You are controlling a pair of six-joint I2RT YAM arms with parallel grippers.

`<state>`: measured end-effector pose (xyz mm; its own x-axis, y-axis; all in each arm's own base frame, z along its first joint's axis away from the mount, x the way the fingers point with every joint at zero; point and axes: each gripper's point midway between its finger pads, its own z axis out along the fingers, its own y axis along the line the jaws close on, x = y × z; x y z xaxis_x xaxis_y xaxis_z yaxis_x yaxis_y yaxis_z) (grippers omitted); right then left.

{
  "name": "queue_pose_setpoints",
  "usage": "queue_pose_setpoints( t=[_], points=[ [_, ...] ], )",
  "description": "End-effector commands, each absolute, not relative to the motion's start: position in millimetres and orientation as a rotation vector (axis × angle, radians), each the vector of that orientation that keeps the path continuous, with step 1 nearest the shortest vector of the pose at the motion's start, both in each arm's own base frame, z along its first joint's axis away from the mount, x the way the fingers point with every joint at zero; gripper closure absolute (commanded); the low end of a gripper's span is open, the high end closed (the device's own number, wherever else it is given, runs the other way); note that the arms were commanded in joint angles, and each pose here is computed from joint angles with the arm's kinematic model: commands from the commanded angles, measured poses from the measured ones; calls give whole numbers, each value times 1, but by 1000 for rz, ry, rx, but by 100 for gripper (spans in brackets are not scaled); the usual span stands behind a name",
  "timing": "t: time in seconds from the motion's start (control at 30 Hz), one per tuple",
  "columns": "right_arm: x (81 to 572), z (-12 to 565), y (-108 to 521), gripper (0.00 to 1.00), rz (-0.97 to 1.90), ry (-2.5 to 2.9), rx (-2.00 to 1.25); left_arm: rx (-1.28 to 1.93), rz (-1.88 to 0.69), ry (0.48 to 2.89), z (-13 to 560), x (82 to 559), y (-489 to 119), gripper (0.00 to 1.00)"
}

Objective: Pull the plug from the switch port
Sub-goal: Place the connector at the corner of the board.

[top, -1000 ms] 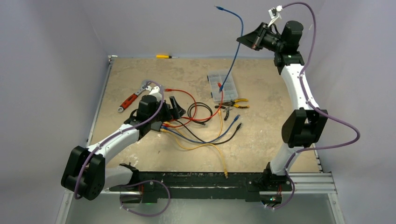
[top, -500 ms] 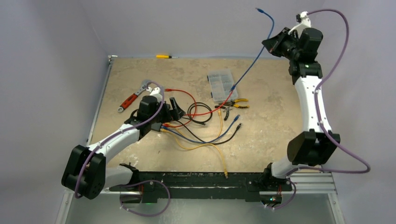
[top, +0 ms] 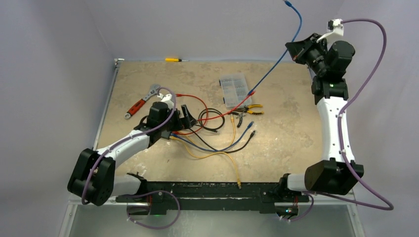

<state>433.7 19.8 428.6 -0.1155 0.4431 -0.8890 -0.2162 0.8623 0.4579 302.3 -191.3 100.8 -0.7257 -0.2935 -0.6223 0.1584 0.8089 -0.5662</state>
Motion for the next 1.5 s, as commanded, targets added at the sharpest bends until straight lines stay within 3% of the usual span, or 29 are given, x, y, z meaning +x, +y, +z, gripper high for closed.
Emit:
queue_pose_setpoints(
  t=[0.0,0.27,0.6,0.97,1.27,1.47],
  points=[
    [414,466,55,100,769,1448,-4,-47,-859,2233,100,303,-205,3],
    [402,424,90,100,1065,1487,-110,164,-828,2201,121,306,-256,7],
    [393,404,124,100,1192,1516,-159,378,-921,2112,147,303,-344,16],
    [385,405,134,100,1217,1515,-179,341,-969,1839,239,304,-342,16],
    [428,375,95,100,863,1661,-9,312,-819,1962,209,314,-330,18],
    [454,325,35,100,475,1854,211,241,-729,1995,195,312,-305,7]
  ],
)
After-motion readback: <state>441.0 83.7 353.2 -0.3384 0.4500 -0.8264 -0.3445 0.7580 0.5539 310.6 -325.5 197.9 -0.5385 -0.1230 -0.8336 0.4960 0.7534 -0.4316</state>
